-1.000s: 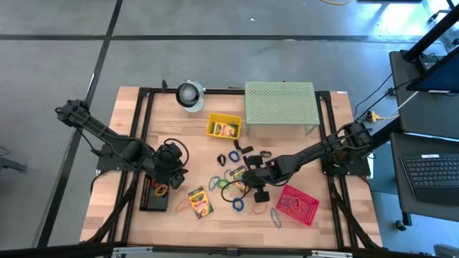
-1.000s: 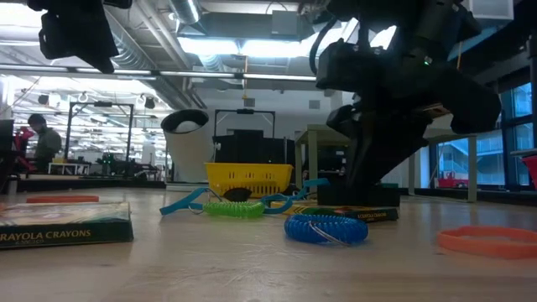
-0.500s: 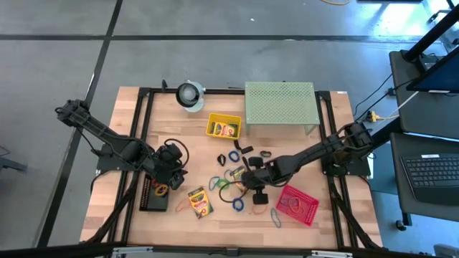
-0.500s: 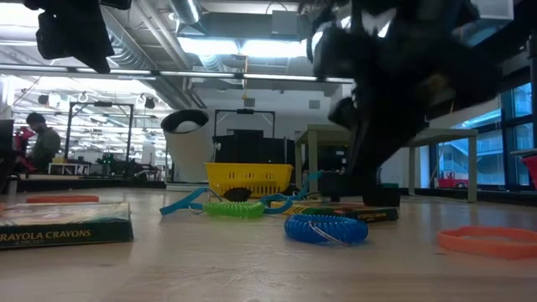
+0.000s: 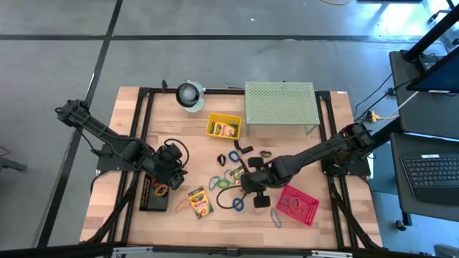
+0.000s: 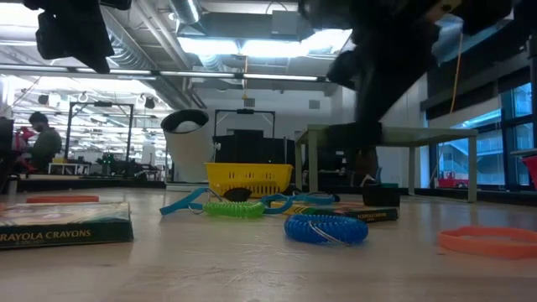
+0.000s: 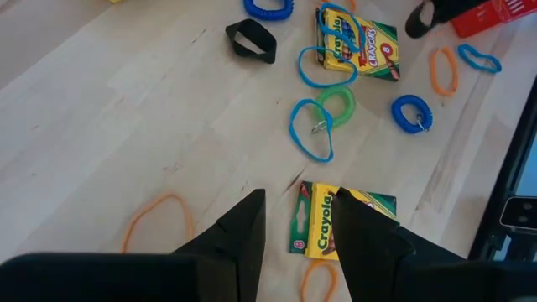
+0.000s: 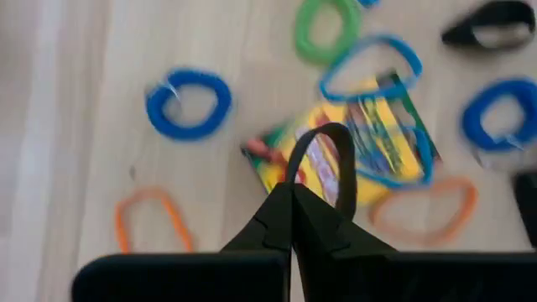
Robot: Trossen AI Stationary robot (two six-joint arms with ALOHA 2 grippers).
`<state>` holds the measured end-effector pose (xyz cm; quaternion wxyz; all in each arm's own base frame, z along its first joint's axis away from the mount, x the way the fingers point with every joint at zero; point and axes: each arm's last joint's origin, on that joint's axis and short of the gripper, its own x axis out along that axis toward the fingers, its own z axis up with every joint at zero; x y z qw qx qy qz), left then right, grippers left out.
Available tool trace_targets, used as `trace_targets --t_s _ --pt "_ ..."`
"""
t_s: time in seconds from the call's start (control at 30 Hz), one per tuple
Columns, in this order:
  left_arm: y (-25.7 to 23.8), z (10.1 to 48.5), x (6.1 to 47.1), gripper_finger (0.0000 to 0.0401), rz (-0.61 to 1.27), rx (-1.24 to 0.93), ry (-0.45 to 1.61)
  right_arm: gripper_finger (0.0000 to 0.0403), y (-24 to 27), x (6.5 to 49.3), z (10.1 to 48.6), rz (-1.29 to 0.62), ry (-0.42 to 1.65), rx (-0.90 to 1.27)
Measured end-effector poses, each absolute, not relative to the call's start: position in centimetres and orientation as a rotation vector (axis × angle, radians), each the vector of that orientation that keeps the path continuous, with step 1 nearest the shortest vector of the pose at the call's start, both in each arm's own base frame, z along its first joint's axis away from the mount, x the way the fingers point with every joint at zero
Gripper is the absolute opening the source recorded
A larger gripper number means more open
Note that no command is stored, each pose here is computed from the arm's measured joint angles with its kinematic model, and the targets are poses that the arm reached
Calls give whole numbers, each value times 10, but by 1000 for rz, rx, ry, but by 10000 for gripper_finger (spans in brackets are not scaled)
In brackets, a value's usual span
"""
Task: Pick & Place Office Desk Supplies
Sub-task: Put the black rubber band into the red bin
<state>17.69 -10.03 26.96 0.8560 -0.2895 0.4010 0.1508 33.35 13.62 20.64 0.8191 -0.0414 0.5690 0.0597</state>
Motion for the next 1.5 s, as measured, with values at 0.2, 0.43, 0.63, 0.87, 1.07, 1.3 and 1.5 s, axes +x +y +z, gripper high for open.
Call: trace_targets --t_s 0.2,0.43,0.63,0.87,1.07,1.3,1.5 --pt "-100 270 177 130 314 -611 846 0 144 310 224 138 1323 -18" --pt "-100 270 177 130 322 -599 835 0 153 277 260 47 1283 63" --pt "-100 272 180 130 342 -563 758 0 156 227 261 -85 1250 235" --pt "-95 279 192 130 275 -533 688 0 170 175 237 -132 1253 424" --pt "-89 282 199 130 254 -561 673 0 186 161 212 -141 1249 518" --pt "-83 282 202 130 257 -571 674 0 189 156 185 -165 1248 562" --pt "-81 282 203 130 260 -568 670 0 185 154 168 -173 1225 610"
